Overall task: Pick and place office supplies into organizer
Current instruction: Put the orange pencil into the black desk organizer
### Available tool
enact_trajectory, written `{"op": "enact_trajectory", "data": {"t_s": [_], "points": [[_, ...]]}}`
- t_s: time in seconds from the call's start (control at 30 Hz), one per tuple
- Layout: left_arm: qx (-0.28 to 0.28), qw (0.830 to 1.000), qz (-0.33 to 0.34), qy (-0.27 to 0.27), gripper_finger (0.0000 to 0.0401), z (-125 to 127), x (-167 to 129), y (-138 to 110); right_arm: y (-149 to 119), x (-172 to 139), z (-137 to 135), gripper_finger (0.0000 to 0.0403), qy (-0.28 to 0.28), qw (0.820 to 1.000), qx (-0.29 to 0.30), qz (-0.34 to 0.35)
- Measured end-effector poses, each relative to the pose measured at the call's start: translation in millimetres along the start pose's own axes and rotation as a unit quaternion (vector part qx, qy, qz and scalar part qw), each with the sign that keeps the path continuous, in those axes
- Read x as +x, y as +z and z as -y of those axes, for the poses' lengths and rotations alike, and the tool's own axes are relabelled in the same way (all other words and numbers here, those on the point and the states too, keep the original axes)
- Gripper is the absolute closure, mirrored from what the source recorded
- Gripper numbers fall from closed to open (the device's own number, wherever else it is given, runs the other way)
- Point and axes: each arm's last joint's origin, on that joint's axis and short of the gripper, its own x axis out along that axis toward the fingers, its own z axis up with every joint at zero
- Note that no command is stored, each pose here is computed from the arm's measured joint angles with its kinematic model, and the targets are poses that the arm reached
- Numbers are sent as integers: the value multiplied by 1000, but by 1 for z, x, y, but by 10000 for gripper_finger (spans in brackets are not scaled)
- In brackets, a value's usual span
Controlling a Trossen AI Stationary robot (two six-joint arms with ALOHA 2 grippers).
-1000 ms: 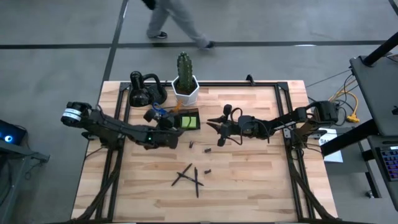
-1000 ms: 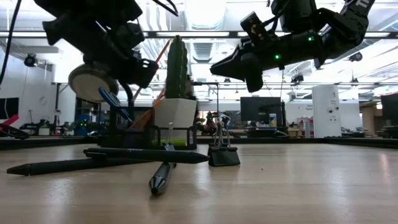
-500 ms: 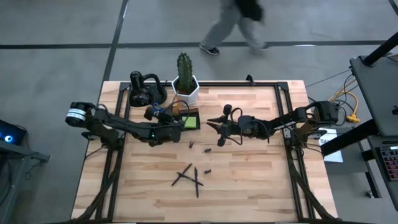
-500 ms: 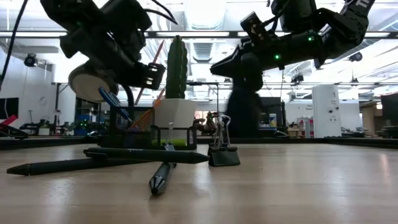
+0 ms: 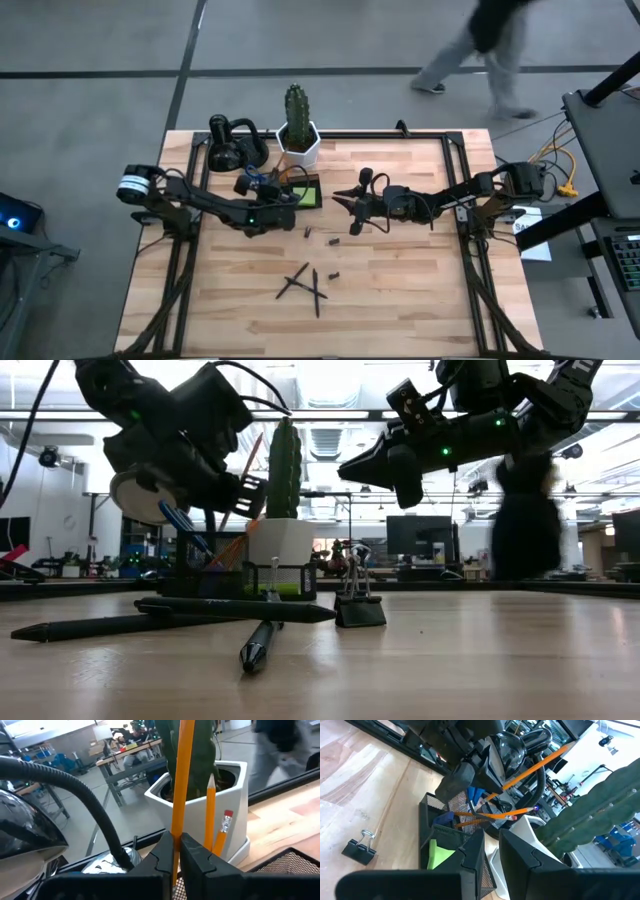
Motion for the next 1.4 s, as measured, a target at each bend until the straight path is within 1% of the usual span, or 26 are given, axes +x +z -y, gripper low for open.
{"op": "enact_trajectory", "data": {"t_s": [0.27,0.67,0.93,1.13,1.23,1.4], "points": [[-26,1000,-4,2,401,5,2,-11,0,0,0,355,0,1000,0,0],[-20,1000,-5,3,401,7,2,-15,0,0,0,355,0,1000,0,0],[-22,999,-21,-17,401,8,2,-15,0,0,0,355,0,1000,0,0],[-20,999,-23,-19,401,8,2,-16,0,0,0,355,0,1000,0,0],[-20,999,-23,-19,392,8,2,-16,0,0,0,355,0,1000,0,0],[-20,999,-23,-19,362,8,2,-16,0,0,0,355,0,1000,0,0]]}}
